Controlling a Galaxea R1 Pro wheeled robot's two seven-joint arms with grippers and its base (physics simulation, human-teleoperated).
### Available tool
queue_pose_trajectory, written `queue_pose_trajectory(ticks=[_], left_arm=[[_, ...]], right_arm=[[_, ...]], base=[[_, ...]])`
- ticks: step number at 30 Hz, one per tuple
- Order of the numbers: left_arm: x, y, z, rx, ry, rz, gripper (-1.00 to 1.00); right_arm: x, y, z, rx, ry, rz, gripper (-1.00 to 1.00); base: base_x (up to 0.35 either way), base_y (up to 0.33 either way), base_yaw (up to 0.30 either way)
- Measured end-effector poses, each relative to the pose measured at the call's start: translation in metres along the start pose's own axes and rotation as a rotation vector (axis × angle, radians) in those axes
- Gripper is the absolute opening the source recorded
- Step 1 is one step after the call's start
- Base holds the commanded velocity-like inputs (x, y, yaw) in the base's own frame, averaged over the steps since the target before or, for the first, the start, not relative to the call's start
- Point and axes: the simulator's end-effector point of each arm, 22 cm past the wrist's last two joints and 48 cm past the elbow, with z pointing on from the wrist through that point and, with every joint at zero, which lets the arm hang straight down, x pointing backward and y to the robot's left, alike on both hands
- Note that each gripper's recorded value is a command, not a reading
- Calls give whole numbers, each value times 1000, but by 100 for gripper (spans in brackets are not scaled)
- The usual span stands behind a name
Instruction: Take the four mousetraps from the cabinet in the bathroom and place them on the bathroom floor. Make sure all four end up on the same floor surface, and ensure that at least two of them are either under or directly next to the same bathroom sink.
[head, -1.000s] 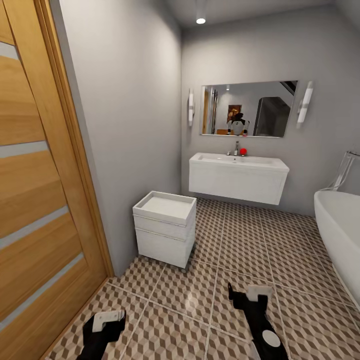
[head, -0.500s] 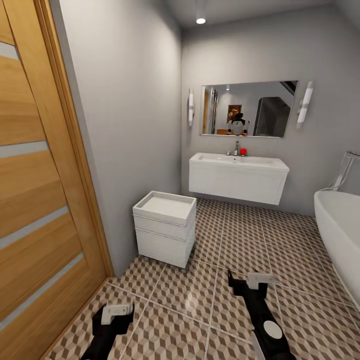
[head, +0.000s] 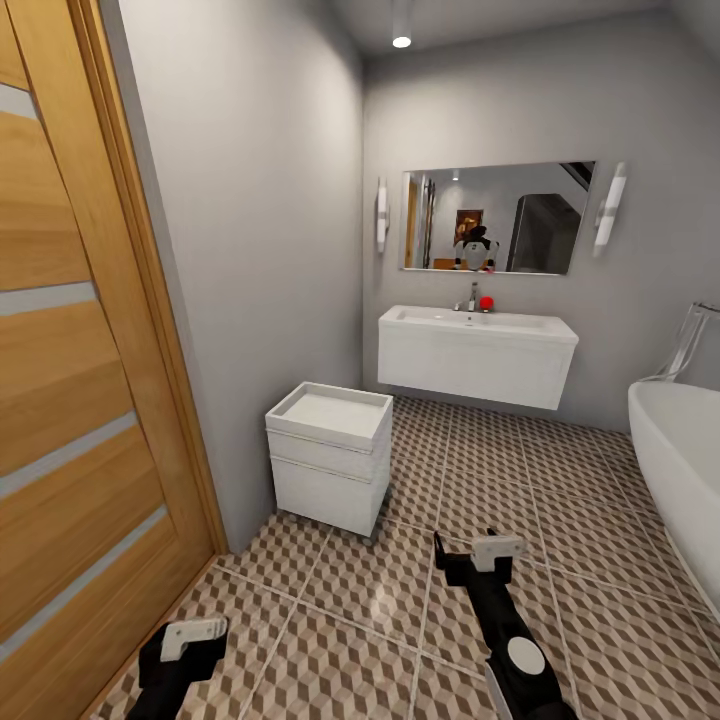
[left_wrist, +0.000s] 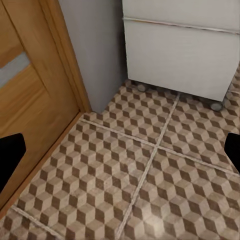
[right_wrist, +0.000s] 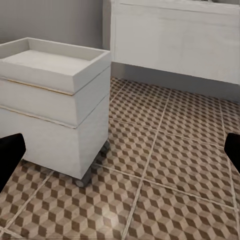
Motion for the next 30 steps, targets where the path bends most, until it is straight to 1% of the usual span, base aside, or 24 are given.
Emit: queue_pose_trajectory(ticks=[4, 5, 10, 13, 26, 30], left_arm=[[1, -1, 0, 0, 3, -3, 100], [-3, -3, 0, 5, -5, -4, 100], [-6, -7, -1, 10, -11, -9, 100], [-6, -9, -1, 11, -10, -12, 100], [-7, -11, -1, 12, -11, -15, 100], [-7, -15, -2, 15, -12, -22, 100]], right_arm=[[4, 1, 0, -2, 22, -4, 100], [3, 1, 0, -2, 28, -6, 100], [-13, -2, -1, 4, -1, -2, 100], [-16, -2, -1, 6, -6, -1, 100], [-18, -5, -1, 17, -11, 2, 100], [-19, -4, -1, 17, -13, 2, 100]], base=[[0, 0, 0], [0, 0, 0], [0, 0, 3], [0, 0, 111], [0, 0, 270], [-41, 0, 291]])
